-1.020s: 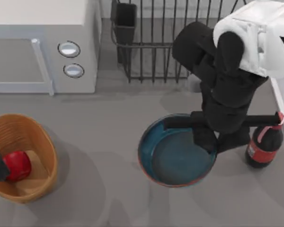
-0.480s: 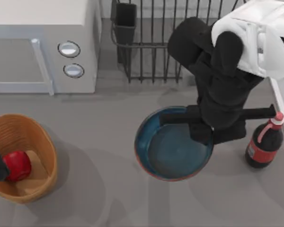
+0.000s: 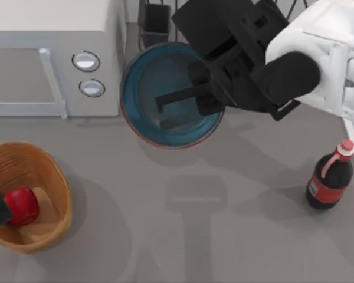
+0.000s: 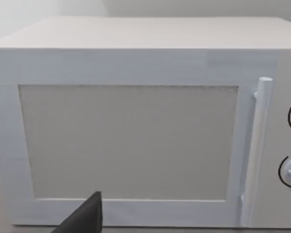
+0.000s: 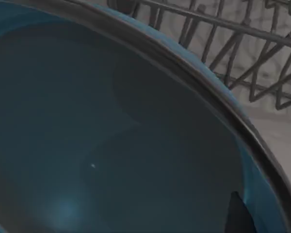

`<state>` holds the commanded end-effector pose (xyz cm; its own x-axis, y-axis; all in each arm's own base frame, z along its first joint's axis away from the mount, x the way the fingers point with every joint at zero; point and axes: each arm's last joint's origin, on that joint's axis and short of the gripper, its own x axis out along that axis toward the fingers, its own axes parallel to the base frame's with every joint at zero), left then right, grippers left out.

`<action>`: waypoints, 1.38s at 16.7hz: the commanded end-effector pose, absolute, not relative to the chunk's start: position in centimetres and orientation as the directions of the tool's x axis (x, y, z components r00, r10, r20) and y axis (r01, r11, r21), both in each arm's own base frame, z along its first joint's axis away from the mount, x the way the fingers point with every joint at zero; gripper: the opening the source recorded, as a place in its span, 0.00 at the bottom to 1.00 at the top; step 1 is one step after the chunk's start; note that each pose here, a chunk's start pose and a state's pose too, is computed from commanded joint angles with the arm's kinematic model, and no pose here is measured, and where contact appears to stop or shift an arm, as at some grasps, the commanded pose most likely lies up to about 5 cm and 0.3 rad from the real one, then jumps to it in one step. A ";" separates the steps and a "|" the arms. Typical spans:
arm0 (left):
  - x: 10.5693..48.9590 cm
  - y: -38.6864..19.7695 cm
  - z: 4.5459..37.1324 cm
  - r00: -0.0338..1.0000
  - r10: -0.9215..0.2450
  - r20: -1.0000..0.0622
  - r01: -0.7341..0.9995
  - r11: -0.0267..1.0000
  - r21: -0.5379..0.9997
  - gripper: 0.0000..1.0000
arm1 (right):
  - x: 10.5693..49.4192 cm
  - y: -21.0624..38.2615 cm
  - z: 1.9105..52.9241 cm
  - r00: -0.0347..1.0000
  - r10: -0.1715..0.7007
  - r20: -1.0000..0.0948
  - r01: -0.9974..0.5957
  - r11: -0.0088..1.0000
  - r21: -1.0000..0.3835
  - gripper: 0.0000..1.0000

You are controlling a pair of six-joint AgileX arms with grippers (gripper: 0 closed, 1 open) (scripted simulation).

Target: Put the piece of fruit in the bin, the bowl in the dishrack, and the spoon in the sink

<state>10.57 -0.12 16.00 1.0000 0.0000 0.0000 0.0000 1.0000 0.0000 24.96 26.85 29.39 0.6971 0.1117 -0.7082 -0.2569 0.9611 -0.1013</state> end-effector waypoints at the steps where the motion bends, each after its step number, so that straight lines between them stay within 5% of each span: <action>1: 10.6 -0.1 16.0 1.000 0.000 0.000 0.000 1.000 0.000 1.00 | 24.5 27.3 30.8 0.769 0.125 -0.627 -0.251 0.961 -0.116 0.00; 5: 10.6 -0.1 16.0 1.000 0.000 0.000 0.000 1.000 0.000 1.00 | 22.1 27.8 36.2 0.951 0.107 -0.289 -0.148 0.981 -0.125 0.00; 10: 10.6 -0.1 16.0 1.000 0.000 0.000 0.000 1.000 0.000 1.00 | 18.8 27.1 41.0 0.999 0.020 -0.035 -0.021 0.999 -0.025 0.00; 19: 10.6 -0.1 16.0 1.000 0.000 0.000 0.000 1.000 0.000 1.00 | 18.8 26.7 41.5 1.000 -0.009 -0.002 0.009 1.000 -0.005 0.00; 23: 10.6 -0.1 16.0 1.000 0.000 0.000 0.000 1.000 0.000 1.00 | 23.1 28.9 37.7 1.000 -0.004 -0.013 0.004 1.000 -0.020 0.00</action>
